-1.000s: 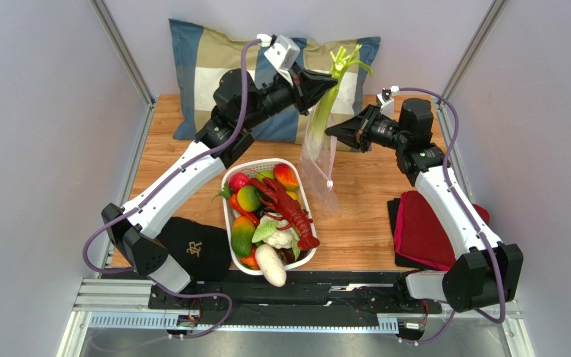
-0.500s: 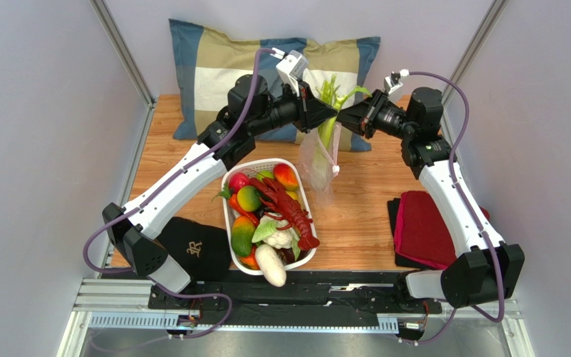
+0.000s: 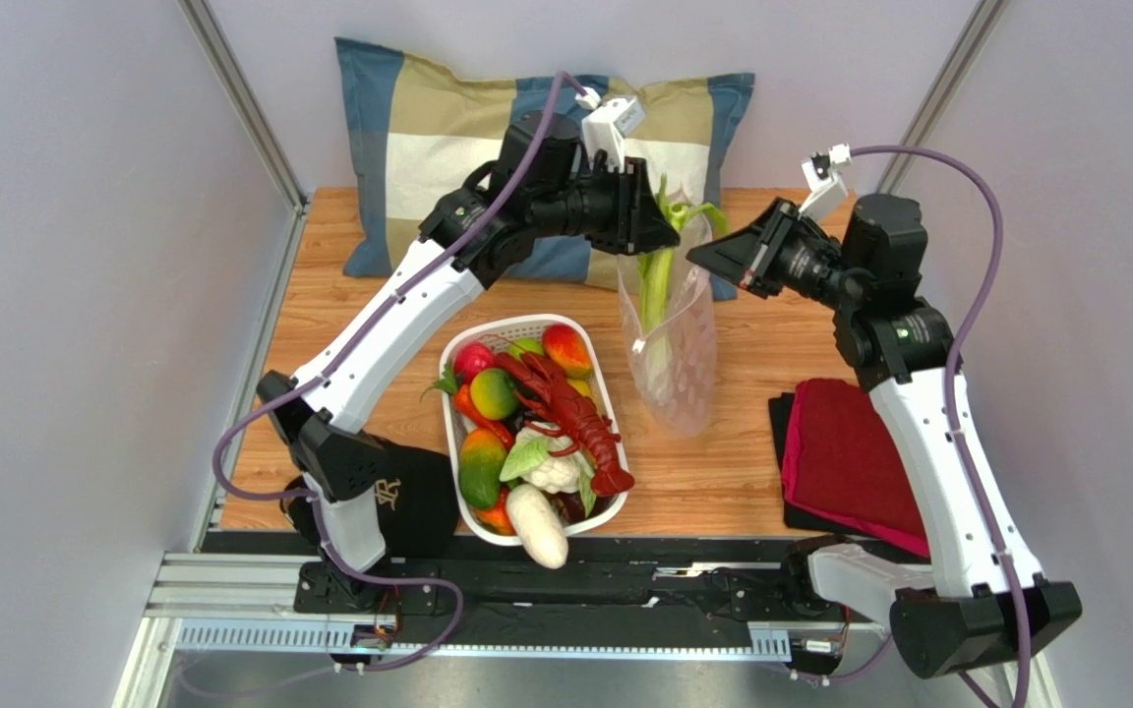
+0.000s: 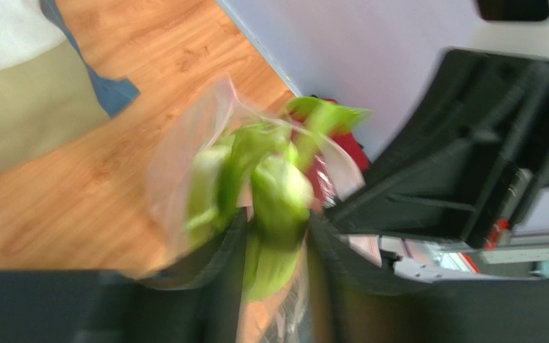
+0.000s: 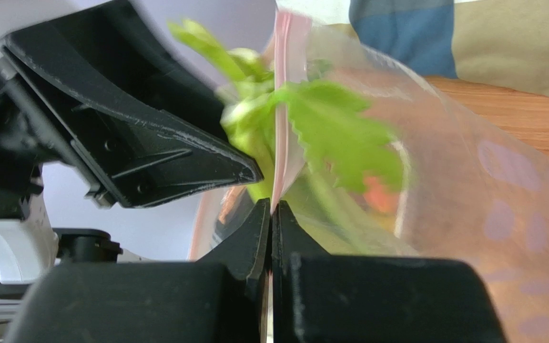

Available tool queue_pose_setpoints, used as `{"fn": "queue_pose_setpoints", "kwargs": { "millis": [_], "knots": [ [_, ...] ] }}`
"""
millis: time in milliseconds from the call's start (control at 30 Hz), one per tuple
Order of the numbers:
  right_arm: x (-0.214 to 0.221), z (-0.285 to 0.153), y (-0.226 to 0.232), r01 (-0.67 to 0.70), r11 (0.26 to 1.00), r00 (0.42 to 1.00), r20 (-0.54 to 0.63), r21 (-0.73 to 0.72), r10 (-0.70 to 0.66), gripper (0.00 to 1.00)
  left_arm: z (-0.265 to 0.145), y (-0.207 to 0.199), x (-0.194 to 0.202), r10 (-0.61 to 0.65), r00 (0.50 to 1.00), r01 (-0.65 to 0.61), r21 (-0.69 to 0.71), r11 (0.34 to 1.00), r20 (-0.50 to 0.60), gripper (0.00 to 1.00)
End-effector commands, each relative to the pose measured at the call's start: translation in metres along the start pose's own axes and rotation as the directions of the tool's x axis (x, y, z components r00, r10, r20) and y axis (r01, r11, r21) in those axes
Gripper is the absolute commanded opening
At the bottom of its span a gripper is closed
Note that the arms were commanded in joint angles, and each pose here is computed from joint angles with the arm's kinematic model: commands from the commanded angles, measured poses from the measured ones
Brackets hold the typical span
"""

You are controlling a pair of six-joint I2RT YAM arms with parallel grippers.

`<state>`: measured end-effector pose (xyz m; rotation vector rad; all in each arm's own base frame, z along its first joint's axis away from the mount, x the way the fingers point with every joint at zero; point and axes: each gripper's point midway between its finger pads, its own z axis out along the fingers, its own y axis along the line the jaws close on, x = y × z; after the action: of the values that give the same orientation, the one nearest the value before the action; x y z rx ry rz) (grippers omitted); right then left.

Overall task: Place the food in the zip-top bag and seal the zipper
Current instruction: Place the fake vegetable in the zipper food storage bag, then pick up the fake fruit from the bin.

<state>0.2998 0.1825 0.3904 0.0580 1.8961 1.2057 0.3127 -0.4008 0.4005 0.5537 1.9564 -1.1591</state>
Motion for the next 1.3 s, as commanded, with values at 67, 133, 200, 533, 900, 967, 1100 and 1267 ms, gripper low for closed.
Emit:
{"fn": "queue_pose_setpoints", "kwargs": {
  "millis": [67, 133, 200, 533, 900, 967, 1100, 1267],
  "knots": [
    [0.013, -0.018, -0.008, 0.075, 0.996, 0.997, 0.005, 0.056, -0.075, 0.0, -0.01, -0.015, 0.0, -0.016, 0.999, 0.018, 0.057, 0.998, -0.047, 0.79],
    [0.015, -0.016, -0.012, 0.059, 0.996, 0.998, 0.003, 0.065, -0.06, 0.0, -0.016, -0.02, -0.014, 0.031, 0.999, -0.031, 0.081, 0.996, 0.007, 0.99],
    [0.015, -0.014, -0.017, 0.048, 0.996, 0.999, 0.005, 0.079, -0.048, 0.0, -0.031, -0.023, -0.03, 0.083, 0.994, -0.089, 0.098, 0.991, 0.07, 0.99],
    [0.011, -0.012, -0.036, 0.045, 0.991, 0.999, 0.02, 0.124, -0.048, 0.0, -0.107, 0.059, -0.014, 0.28, 0.96, -0.28, 0.033, 0.96, 0.009, 0.99],
    [0.026, 0.003, -0.058, 0.004, 0.991, 0.999, -0.032, 0.133, 0.0, 0.0, -0.189, 0.13, 0.136, 0.569, 0.737, -0.598, 0.042, 0.801, -0.363, 0.99],
    [0.027, 0.005, -0.059, -0.002, 0.992, 0.999, -0.039, 0.128, 0.007, 0.0, -0.191, 0.139, 0.157, 0.584, 0.722, -0.616, 0.039, 0.787, -0.371, 0.99],
    [0.027, 0.007, -0.059, -0.011, 0.992, 0.999, -0.043, 0.124, 0.017, 0.0, -0.183, 0.153, 0.176, 0.595, 0.718, -0.627, 0.035, 0.778, -0.361, 0.99],
    [0.028, 0.009, -0.062, -0.007, 0.992, 0.998, -0.054, 0.127, 0.014, 0.0, -0.164, 0.174, 0.186, 0.611, 0.704, -0.636, 0.061, 0.769, -0.363, 0.99]
  ]
}}
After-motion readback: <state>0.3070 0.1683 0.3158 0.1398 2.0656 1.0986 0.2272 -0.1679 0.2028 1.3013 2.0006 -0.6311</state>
